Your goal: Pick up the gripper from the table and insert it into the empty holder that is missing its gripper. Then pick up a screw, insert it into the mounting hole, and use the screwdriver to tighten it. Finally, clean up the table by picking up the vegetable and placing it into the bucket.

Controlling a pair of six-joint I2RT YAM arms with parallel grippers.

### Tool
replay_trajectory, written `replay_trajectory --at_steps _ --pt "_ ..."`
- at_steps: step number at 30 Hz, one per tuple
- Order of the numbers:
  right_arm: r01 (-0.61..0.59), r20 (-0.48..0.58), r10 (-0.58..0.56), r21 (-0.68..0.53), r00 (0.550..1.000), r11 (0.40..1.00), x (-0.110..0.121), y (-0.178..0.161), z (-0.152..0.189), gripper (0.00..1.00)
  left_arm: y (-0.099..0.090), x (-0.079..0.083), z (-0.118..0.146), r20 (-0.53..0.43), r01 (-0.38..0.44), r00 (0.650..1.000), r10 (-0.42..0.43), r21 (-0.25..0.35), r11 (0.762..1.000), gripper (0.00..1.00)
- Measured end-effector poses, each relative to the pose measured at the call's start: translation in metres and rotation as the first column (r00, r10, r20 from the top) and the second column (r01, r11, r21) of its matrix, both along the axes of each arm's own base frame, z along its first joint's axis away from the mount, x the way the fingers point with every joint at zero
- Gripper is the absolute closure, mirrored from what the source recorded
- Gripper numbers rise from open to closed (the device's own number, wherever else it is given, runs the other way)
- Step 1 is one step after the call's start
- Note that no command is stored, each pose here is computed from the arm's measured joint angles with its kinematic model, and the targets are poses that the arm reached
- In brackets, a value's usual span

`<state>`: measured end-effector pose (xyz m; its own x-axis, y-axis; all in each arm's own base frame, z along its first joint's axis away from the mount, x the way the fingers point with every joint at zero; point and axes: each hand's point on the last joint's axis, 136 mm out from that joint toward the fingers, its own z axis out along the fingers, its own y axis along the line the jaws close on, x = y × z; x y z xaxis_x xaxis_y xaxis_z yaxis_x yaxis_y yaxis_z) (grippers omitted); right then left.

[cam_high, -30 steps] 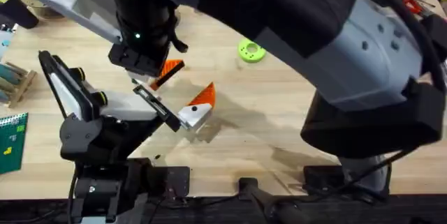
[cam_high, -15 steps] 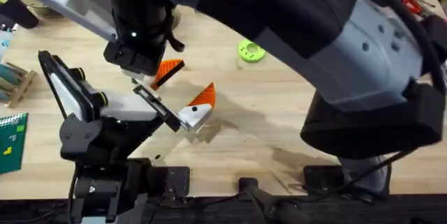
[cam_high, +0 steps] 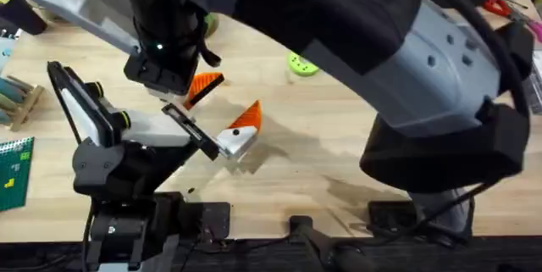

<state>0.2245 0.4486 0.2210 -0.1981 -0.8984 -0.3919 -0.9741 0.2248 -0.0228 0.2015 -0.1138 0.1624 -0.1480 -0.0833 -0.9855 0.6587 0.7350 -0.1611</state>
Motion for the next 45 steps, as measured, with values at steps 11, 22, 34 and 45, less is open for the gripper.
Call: replay_trajectory --at_steps 11,22,34,45 --pt "0.034 -0.012 -0.034 0.005 0.999 0.999 0.01 -0.004 -0.001 0.996 0.0 0.0 0.0 -0.003 0.001 1.0 -0.001 -0.003 1.0 0.028" --pt "0.051 -0.008 -0.051 -0.012 0.999 0.999 0.017 -0.007 -0.007 0.996 0.0 0.0 0.0 -0.004 0.003 1.0 -0.003 -0.004 1.0 0.028" --pt "0.039 0.021 -0.038 -0.049 0.999 0.998 0.009 -0.008 -0.009 0.996 0.0 0.0 0.0 -0.017 0.002 1.0 -0.002 -0.017 1.0 0.028" --pt "0.012 0.03 -0.01 -0.062 0.999 0.998 -0.004 -0.004 -0.009 0.996 0.0 0.0 0.0 -0.016 0.001 1.0 -0.001 -0.016 1.0 0.028"
